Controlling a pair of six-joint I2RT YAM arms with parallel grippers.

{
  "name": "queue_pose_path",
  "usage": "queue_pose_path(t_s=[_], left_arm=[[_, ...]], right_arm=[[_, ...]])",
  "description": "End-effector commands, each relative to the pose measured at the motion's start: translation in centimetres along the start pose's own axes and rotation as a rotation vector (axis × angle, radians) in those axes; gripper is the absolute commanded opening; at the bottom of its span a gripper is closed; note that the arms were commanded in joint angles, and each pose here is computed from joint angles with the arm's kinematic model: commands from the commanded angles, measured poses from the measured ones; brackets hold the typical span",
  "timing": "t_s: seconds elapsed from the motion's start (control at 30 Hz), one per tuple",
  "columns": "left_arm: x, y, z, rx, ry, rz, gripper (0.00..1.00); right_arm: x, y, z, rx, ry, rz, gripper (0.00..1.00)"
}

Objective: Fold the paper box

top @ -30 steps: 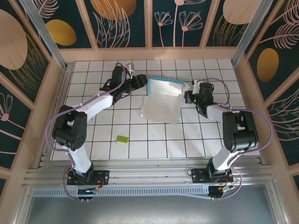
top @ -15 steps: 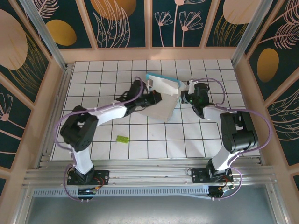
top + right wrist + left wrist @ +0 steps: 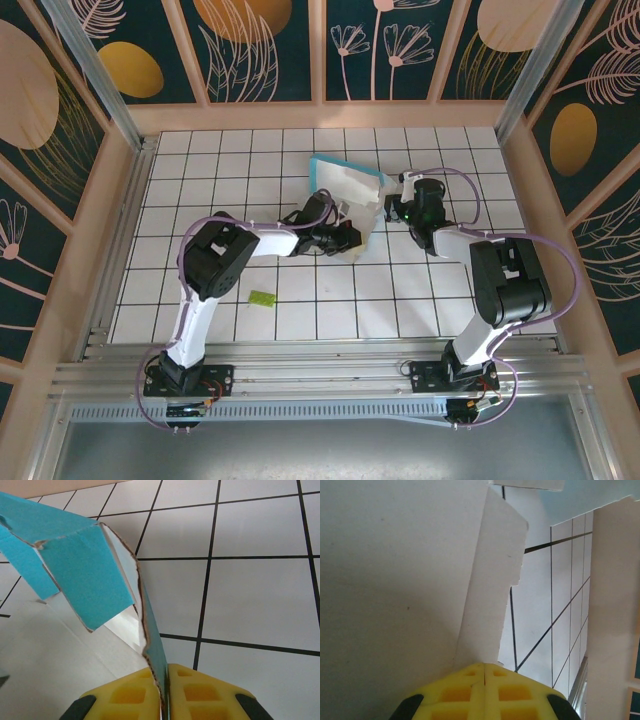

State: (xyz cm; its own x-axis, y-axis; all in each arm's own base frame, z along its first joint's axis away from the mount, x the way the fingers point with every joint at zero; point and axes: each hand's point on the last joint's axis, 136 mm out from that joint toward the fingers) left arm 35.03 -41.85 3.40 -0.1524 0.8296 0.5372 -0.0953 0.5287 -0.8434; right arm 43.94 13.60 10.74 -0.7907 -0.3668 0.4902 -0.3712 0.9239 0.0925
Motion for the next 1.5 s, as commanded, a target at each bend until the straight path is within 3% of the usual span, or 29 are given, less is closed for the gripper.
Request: queue_pose_path(t_s=[0.0,0.27,0.57,0.9,1.1,1.47], left_arm=[[-0.9,-0.4,-0.1,0.006,0.026,0.037,0.00],[-2.4,2.3,-0.3,0.066,0.022,0.008,0.00],[-2.7,2.2,-0.6,0.048,0.016,-0.002,0.00],[-2.7,3.0,-0.7,0.045,0.005,-0.029,0.00],[-2.7,2.8,-0.9,0.039,0.001,-0.029,0.00],[-2.7,2.3,-1.0,0.035,-0.001,-0.019,0.00]], right_arm=[[-0.4,0.5,-0.5,-0.055,-0.016,-0.011,0.14],[-0.7,2.6,0.5,-0.178,0.015,-0.069,0.15],[-0.6,3.9,1.2,-0.168,0.021,-0.060,0.14],[-0.1,2.6,-1.9,-0.142,-0.021,-0.009,0.12],[-0.9,4.0,-1.4,-0.183,0.045,-0.094,0.12],[-1.1,4.6,0.0,-0.232,0.100,-0.110,0.11]])
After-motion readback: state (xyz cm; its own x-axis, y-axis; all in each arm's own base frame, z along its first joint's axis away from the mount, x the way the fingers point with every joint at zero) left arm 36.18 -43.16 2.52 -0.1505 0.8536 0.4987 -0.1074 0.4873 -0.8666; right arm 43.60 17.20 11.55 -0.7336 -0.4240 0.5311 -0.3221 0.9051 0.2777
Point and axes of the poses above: each hand's point on the last joint's axis, 136 mm out from that joint toward the fingers, its own x axis back along the fingers, its own y axis along the line the jaws close on, z = x × y, and after that the axes turned 11 degrees about x, right-handed
